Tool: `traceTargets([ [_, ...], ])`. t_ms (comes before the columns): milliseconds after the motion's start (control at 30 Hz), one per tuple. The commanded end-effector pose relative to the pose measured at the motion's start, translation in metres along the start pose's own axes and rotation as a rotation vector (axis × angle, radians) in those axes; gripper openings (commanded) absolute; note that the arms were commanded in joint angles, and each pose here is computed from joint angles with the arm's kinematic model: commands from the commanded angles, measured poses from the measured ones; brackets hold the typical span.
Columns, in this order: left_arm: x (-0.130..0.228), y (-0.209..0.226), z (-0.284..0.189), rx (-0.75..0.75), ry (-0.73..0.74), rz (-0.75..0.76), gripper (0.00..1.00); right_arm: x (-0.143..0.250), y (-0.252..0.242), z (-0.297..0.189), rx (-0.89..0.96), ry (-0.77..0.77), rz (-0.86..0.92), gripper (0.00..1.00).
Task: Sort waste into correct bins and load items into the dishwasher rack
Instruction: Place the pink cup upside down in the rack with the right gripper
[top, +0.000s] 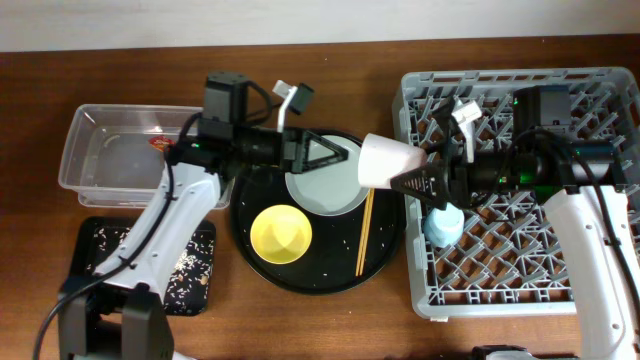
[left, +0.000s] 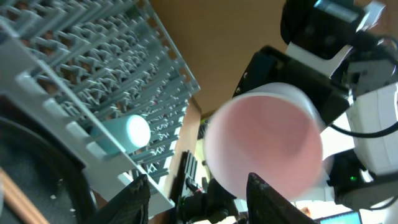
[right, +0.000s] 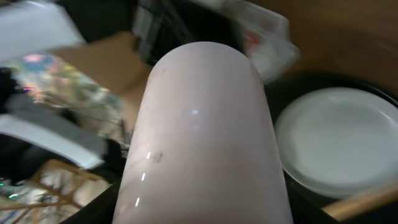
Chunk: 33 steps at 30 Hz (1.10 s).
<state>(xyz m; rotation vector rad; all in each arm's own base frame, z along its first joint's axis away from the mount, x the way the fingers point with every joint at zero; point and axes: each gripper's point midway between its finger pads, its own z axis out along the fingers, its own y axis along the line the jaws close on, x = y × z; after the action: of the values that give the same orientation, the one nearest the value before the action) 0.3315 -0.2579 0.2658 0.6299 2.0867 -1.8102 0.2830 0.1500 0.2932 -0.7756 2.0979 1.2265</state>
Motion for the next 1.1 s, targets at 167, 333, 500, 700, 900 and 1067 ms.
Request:
traceTargets([
  [167,0.013,0.064,-0.022,-0.361,-0.044,-0.151,0.49,0.03,-0.09,-0.033,0.578,0.147,0.221,0.56],
  [333,0.039,0.101,-0.042,-0.607,-0.011,-0.259,0.49,0.033,-0.125,-0.062,0.849,0.129,0.318,0.56],
  [500,0.047,0.109,-0.047,-0.669,0.006,-0.281,0.49,0.043,-0.15,-0.068,0.947,0.165,0.365,0.56],
  [700,0.05,0.111,-0.044,-0.698,0.021,-0.264,0.49,0.064,-0.184,-0.048,0.93,0.255,0.435,0.56],
  [900,0.051,0.111,-0.044,-0.699,0.023,-0.267,0.49,0.077,-0.196,-0.038,0.904,0.301,0.473,0.57],
  [1067,0.051,0.111,-0.044,-0.699,0.023,-0.267,0.49,0.08,-0.195,-0.037,0.902,0.311,0.48,0.62],
])
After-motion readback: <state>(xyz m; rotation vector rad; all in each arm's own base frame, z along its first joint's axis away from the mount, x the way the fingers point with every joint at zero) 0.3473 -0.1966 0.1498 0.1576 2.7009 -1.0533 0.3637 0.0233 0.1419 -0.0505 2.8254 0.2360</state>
